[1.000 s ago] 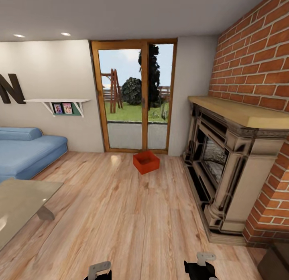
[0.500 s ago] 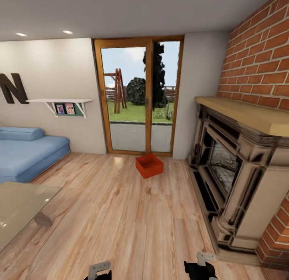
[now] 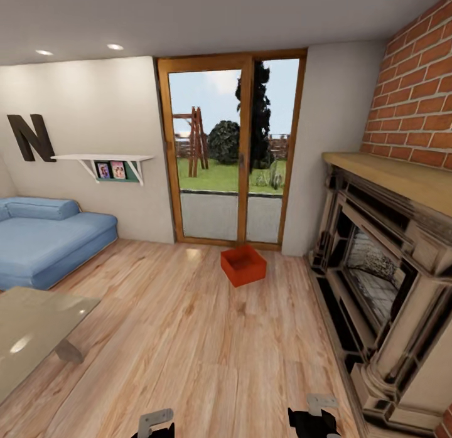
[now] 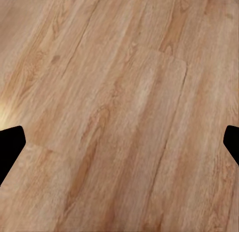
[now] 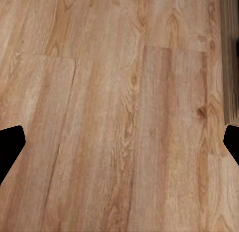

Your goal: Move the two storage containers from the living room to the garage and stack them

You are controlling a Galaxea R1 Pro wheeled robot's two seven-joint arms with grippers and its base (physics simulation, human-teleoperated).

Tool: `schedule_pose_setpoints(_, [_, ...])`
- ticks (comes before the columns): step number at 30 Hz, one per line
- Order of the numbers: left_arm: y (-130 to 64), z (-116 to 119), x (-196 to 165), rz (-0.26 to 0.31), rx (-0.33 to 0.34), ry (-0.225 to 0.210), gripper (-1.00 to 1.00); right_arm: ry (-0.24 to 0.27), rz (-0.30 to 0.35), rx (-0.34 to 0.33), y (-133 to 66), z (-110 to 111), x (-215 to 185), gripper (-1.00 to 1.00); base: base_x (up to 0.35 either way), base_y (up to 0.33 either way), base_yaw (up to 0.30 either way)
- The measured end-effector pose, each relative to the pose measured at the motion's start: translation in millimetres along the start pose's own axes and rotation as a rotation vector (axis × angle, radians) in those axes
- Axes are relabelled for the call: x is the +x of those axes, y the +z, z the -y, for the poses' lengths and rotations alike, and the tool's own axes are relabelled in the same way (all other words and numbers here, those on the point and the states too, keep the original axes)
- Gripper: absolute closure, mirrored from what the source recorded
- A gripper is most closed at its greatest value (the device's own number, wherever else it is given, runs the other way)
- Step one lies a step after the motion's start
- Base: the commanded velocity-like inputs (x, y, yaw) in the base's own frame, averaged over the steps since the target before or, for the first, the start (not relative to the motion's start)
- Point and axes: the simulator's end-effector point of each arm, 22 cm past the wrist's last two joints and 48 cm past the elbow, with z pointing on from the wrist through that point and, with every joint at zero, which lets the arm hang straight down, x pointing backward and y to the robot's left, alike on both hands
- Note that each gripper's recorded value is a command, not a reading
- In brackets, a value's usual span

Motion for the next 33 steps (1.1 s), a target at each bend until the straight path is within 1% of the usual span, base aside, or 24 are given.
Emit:
schedule_pose_setpoints(3, [0.0,-0.2,0.2,-0.001,0.000,0.000,-1.00,0.000,0.000,0.000,0.0,0.0,0.0,-1.00,0.329,0.000,0.006])
schedule_pose_setpoints(6, [0.0,-0.6,0.2,-0.001,-0.001,0.000,-1.00,0.000,0.000,0.000,0.0,-0.1,0.0,-1.00,0.329,0.000,0.148])
schedule_pose_setpoints(10, [0.0,-0.6,0.3,-0.001,-0.001,0.000,-1.00,0.000,0.000,0.000,0.0,-0.1,-0.1,-1.00,0.329,-0.055,0.239])
schedule_pose_setpoints(24, [0.0,0.2,0.1,-0.001,0.000,0.001,-1.00,0.000,0.000,0.000,0.0,-0.1,-0.1,-1.00,0.329,-0.152,0.255])
schedule_pose_setpoints(33, [0.0,0.2,0.3,-0.001,0.000,0.001,-1.00,0.000,0.000,0.001,0.0,0.1,0.0,-1.00,0.313,-0.181,0.045])
